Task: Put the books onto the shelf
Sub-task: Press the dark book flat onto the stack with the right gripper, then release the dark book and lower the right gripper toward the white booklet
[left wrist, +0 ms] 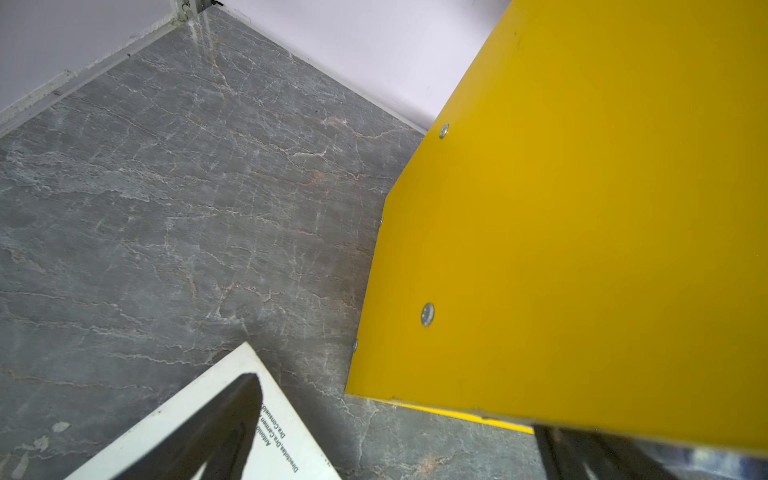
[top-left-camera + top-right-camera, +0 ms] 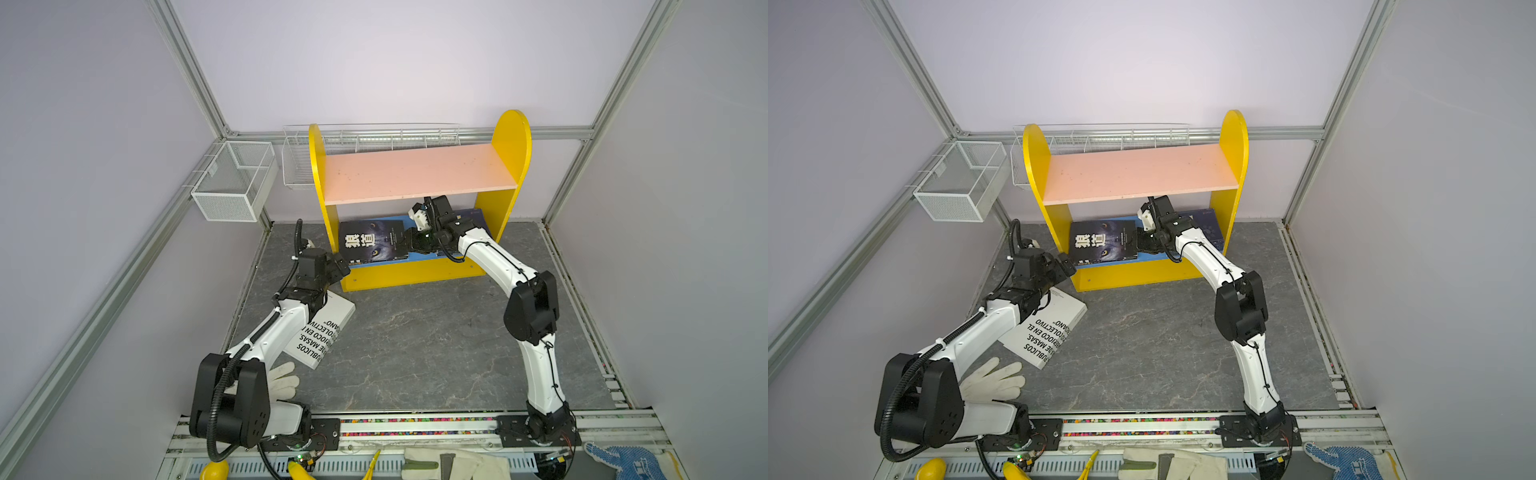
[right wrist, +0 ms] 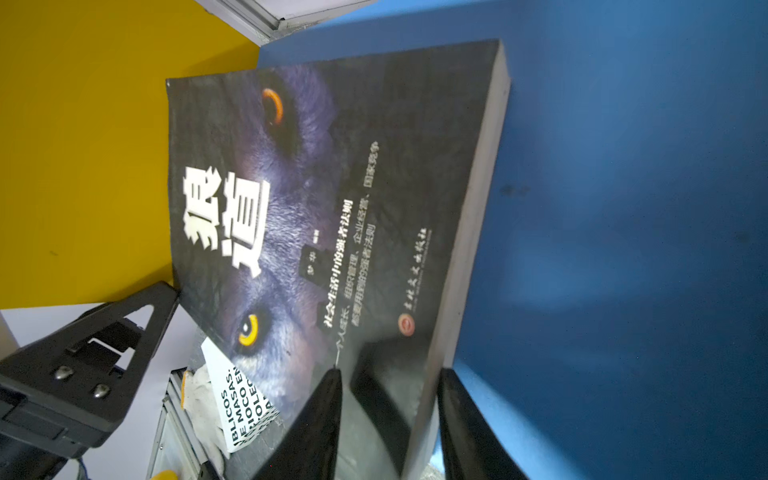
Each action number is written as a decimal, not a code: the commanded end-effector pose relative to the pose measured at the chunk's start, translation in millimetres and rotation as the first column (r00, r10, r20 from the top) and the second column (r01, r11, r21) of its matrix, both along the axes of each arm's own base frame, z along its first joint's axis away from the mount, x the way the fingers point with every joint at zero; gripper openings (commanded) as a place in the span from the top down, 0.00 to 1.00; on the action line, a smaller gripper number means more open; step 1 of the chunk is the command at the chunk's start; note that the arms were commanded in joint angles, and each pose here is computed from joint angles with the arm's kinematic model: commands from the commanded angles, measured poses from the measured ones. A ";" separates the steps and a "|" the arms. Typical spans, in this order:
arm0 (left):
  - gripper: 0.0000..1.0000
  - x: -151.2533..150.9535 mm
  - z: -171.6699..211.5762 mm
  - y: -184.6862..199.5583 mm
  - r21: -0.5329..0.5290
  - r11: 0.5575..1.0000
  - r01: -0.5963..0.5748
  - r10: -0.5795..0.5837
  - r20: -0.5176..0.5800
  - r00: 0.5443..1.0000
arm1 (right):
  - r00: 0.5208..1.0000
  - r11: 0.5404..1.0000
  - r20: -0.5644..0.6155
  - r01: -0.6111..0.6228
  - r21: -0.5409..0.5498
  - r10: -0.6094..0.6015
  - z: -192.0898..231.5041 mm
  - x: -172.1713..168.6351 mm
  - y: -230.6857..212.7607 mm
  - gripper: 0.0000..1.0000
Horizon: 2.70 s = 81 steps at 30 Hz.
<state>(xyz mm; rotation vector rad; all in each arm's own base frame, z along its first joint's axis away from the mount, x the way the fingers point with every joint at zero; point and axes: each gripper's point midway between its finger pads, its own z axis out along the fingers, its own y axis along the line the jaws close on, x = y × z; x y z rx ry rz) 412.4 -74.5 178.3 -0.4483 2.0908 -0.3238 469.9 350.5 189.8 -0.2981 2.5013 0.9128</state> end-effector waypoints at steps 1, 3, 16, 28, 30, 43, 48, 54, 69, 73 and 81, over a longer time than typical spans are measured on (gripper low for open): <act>0.00 -0.7 -3.9 -4.7 -0.012 1.000 0.023 -0.023 -0.001 1.000 | 0.991 0.998 0.136 -0.028 0.048 0.021 46.0 3.1 13.7 0.66; 0.01 -0.8 -2.6 -5.9 -0.015 0.999 0.030 -0.030 0.002 1.000 | 0.987 0.998 0.158 -0.031 0.054 0.022 51.4 3.7 16.4 0.67; 0.00 -2.2 1.5 -8.4 -0.029 0.999 0.042 -0.042 0.015 0.999 | 0.977 0.996 0.204 -0.071 0.055 0.059 58.9 -3.6 35.6 0.64; 0.00 -18.2 20.0 -7.0 -0.045 0.997 0.055 -0.053 0.057 0.997 | 0.966 0.997 0.258 -0.050 0.063 0.032 73.3 -0.4 33.4 0.40; 0.00 -29.6 26.4 -1.5 -0.043 0.998 0.041 -0.038 0.068 0.997 | 0.962 0.997 0.271 -0.045 0.054 0.029 76.6 -1.9 30.3 0.30; 0.01 -89.6 -21.5 71.7 -0.041 0.967 -0.252 0.249 -0.078 0.965 | 0.930 0.996 0.367 -0.062 0.069 0.033 123.8 -30.9 10.3 0.18; 0.00 -78.3 -41.2 105.9 -0.030 0.948 -0.317 0.308 -0.171 0.936 | 0.930 0.992 0.357 -0.117 0.049 0.092 122.6 -67.8 1.4 0.14; 0.01 -55.3 -59.1 108.7 -0.033 0.963 -0.268 0.251 -0.249 0.935 | 0.933 0.992 0.341 -0.124 0.018 0.111 105.4 -121.8 -23.5 0.03; 0.02 -36.4 -114.2 68.9 -0.295 0.952 -0.087 -0.022 -0.347 0.938 | 0.968 0.996 0.242 -0.082 0.029 0.073 54.3 -157.7 -35.4 0.00; 0.04 -43.7 -117.5 47.5 -0.376 0.926 -0.008 -0.104 -0.275 0.956 | 0.970 0.990 0.203 -0.138 0.021 0.131 26.6 -164.4 -9.9 0.00; 0.05 -55.1 -112.1 -12.1 -0.406 0.893 0.194 -0.292 -0.196 0.936 | 0.944 0.965 0.209 -0.233 -0.124 0.255 -55.3 -177.1 55.6 0.02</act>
